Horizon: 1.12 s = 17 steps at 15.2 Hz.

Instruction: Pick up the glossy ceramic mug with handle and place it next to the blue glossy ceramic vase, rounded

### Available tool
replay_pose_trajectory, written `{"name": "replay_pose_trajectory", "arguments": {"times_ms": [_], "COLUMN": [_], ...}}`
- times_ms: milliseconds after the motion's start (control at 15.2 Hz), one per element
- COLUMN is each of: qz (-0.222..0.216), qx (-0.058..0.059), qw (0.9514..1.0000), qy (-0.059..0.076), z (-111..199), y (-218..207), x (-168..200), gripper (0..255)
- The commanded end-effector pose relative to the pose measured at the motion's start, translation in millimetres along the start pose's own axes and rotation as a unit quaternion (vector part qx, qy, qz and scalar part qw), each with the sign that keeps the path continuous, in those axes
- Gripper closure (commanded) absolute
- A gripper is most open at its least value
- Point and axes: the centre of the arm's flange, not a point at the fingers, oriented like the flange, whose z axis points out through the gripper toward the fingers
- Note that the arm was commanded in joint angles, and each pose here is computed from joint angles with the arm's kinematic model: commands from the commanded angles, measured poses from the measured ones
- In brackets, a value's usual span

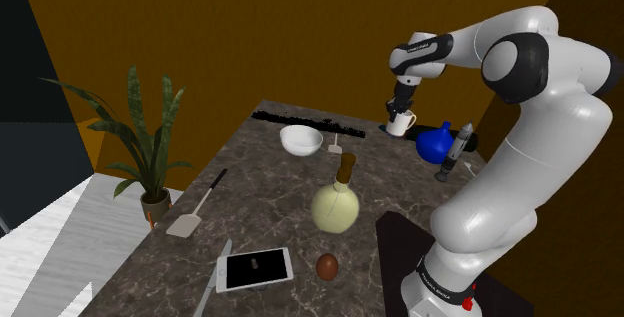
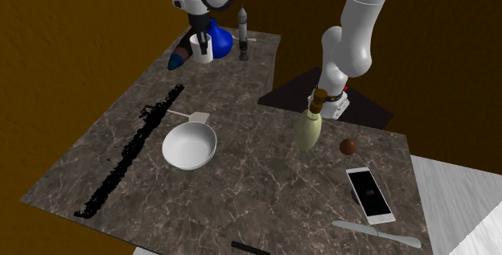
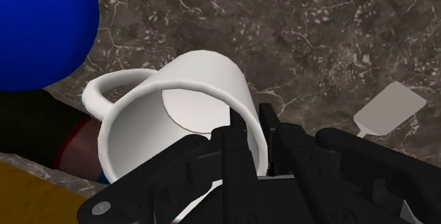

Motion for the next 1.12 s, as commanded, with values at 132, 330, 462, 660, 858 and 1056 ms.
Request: {"name": "replay_pose_trajectory", "arguments": {"times_ms": [132, 330, 462, 660, 858, 1056], "qz": [0.000, 0.000, 0.000, 0.000, 0.000, 0.000], "qx": [0.000, 0.000, 0.000, 0.000, 0.000, 0.000], "qw": [1.0000, 1.0000, 1.0000, 1.0000, 1.0000, 1.0000], "qy": [0.000, 0.000, 0.000, 0.000, 0.000, 0.000], "z": [21.8, 37.6, 48.1, 63.9, 79.7, 95.5], "y": [-0.9, -1.6, -2.1, -2.9, -3.7, -4.4], "x": [-2.1, -2.9, -3.3, -4.1, -4.8, -5.6], "gripper": [255, 255, 255, 255, 255, 255]}}
